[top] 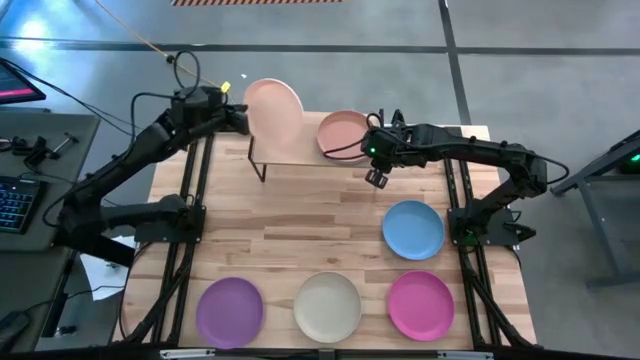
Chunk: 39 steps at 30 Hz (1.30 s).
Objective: Place and stack plates onto a shelf
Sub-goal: Stack the light pink plate into the light orange plate on the shelf
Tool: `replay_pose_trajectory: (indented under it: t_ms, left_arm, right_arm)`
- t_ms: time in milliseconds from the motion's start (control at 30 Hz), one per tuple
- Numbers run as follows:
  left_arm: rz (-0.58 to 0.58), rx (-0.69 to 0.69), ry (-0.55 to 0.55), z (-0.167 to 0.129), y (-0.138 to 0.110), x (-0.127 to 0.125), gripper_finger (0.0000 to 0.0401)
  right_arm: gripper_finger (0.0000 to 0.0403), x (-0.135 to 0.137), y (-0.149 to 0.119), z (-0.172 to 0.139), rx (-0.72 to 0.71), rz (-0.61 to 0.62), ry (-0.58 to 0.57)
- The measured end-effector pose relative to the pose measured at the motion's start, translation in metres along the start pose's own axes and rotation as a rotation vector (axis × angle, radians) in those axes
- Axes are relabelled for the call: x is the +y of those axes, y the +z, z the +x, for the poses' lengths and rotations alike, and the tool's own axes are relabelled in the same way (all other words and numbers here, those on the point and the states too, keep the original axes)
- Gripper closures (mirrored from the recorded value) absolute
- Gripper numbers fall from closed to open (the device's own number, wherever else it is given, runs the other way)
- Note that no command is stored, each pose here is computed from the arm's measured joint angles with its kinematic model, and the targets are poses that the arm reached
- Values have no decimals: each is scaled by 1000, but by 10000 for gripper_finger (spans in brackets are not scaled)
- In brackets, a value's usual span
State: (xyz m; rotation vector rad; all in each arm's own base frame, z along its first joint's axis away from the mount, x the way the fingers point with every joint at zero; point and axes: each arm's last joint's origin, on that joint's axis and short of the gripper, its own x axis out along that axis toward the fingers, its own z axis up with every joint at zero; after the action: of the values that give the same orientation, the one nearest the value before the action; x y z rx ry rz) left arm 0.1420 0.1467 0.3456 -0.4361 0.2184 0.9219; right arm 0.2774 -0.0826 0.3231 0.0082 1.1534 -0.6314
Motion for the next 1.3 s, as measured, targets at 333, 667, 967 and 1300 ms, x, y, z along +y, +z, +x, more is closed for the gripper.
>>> replay_pose_trajectory:
  t_ms: [333,667,967,1300]
  left_arm:
    - [28,15,-99,43,5,-9,401]
    - [130,56,-135,81,30,-35,401]
    - [156,140,-132,114,40,-52,401]
    - [238,202,-167,149,29,-83,401]
  right_arm:
    - [299,6,-2,-2,7,45,11]
    - [299,22,-9,-10,39,36,32]
    - [299,35,-16,-16,62,52,43]
    - [299,52,-22,-25,62,22,64]
